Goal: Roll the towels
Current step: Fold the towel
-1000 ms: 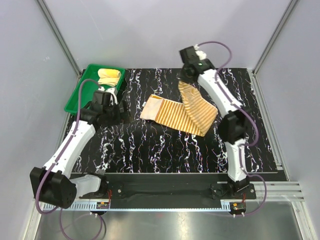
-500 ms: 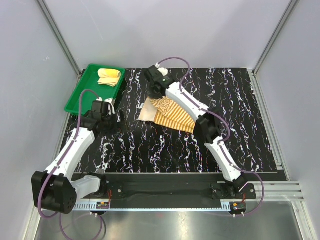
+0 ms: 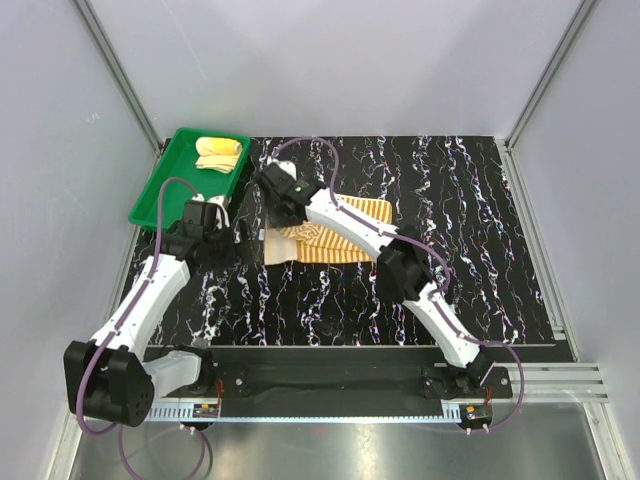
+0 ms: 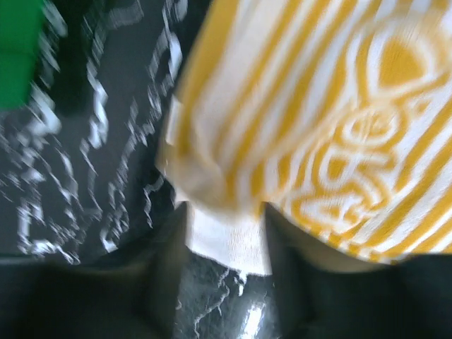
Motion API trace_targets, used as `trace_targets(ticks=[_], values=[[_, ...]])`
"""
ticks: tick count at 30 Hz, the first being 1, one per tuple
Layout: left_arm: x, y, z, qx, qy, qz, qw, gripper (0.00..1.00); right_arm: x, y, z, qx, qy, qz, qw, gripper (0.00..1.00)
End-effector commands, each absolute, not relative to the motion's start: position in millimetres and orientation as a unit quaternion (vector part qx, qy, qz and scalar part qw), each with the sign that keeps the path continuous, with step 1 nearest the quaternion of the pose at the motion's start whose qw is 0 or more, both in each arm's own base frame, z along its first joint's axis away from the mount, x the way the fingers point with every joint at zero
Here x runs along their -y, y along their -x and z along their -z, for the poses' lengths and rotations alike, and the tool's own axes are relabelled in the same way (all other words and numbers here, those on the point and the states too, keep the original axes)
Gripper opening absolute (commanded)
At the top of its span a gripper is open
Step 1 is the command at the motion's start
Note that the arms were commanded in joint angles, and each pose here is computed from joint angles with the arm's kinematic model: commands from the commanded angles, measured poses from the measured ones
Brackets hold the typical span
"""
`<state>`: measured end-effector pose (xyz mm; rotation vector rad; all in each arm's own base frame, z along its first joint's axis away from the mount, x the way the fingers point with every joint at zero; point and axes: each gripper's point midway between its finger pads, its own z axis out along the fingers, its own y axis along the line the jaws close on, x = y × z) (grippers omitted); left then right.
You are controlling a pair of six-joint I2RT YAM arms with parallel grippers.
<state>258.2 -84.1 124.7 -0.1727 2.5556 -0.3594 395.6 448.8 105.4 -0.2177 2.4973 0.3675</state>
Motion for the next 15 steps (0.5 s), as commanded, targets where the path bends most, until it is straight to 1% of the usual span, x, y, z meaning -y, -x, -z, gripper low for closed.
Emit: trace_targets(ticks=[1, 3, 4, 6, 7, 8, 9, 11, 12, 15], values=[[77, -275, -132, -0.943, 0.084, 0.128, 0.297, 0.99, -449, -361, -104, -0.941, 0.143, -0.142, 0.273, 0.60], [83, -277, -128, -0.943, 0.091, 0.147, 0.285, 0.99, -440, -362, -109, -0.940, 0.128, -0.132, 0.288, 0.65], [86, -280, -128, -0.941, 0.100, 0.156, 0.284, 0.99, -425, -356, -116, -0.940, 0.123, -0.122, 0.294, 0.71], [93, -284, -125, -0.938, 0.108, 0.176, 0.278, 0.99, -406, -365, -134, -0.933, 0.095, -0.117, 0.328, 0.74], [98, -290, -127, -0.933, 0.116, 0.189, 0.282, 0.99, -385, -358, -145, -0.932, 0.083, -0.116, 0.332, 0.75], [104, -294, -123, -0.933, 0.118, 0.204, 0.271, 0.99, -374, -358, -151, -0.931, 0.070, -0.118, 0.338, 0.76], [108, -299, -123, -0.931, 0.122, 0.212, 0.272, 0.99, -347, -360, -161, -0.929, 0.035, -0.128, 0.346, 0.76], [115, -310, -119, -0.929, 0.135, 0.228, 0.260, 0.99, -324, -358, -165, -0.926, 0.009, -0.151, 0.345, 0.76], [117, -314, -117, -0.927, 0.141, 0.233, 0.258, 0.99, -303, -357, -167, -0.922, -0.018, -0.160, 0.352, 0.77], [129, -333, -115, -0.916, 0.152, 0.262, 0.263, 0.99, -282, -350, -163, -0.920, -0.036, -0.170, 0.352, 0.78]])
